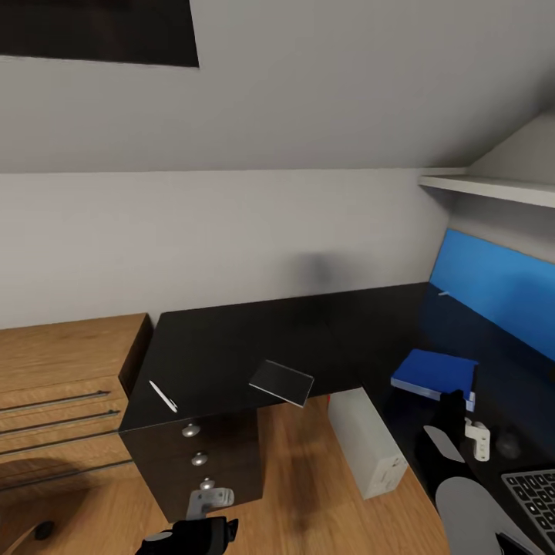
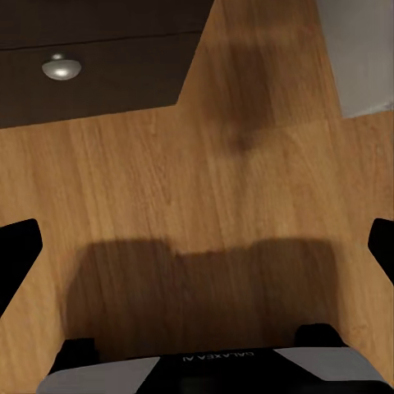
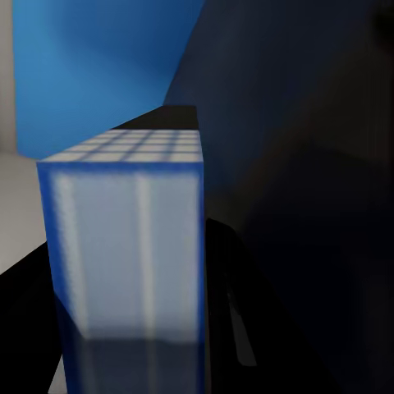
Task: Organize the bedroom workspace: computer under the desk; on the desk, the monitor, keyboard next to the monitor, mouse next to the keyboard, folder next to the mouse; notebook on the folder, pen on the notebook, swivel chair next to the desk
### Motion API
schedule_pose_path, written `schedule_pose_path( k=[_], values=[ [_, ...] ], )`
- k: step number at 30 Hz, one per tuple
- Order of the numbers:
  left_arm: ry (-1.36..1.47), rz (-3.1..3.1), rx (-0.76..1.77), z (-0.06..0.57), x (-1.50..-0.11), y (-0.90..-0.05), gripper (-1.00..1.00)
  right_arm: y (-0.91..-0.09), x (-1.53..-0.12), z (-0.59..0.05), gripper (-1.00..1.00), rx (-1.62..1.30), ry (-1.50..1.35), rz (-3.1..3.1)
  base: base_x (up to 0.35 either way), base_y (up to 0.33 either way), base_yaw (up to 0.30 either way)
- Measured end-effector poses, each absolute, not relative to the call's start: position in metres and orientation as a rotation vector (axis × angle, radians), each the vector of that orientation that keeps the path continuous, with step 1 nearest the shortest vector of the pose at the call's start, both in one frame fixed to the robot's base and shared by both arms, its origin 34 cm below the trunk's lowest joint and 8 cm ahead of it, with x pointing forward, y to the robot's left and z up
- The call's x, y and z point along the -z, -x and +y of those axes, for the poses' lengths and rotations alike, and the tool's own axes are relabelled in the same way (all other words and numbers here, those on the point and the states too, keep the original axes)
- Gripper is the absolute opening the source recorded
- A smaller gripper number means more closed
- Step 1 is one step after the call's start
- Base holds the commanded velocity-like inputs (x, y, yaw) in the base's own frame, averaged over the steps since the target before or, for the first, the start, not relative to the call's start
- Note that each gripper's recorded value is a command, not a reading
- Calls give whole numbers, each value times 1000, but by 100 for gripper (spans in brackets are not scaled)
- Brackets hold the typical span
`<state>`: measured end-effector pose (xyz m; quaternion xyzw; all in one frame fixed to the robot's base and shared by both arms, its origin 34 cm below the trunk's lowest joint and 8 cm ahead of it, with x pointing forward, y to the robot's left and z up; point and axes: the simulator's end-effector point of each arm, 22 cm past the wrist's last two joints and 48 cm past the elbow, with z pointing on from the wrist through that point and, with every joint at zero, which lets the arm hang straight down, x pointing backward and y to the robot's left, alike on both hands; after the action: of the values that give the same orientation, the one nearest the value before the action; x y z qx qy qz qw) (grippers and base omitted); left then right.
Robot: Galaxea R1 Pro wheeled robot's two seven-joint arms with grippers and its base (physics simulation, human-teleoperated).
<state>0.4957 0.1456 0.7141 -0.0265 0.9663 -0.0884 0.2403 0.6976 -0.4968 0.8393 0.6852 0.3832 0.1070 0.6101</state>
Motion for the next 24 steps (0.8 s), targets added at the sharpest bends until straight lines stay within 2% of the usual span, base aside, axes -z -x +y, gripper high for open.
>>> schedule_pose_path(
  k=[24],
  values=[
    [73, 2659, 236, 148, -697, -492, 100, -700, -831, -497, -100, -232, -1562, 902, 0, 0, 0]
  ],
)
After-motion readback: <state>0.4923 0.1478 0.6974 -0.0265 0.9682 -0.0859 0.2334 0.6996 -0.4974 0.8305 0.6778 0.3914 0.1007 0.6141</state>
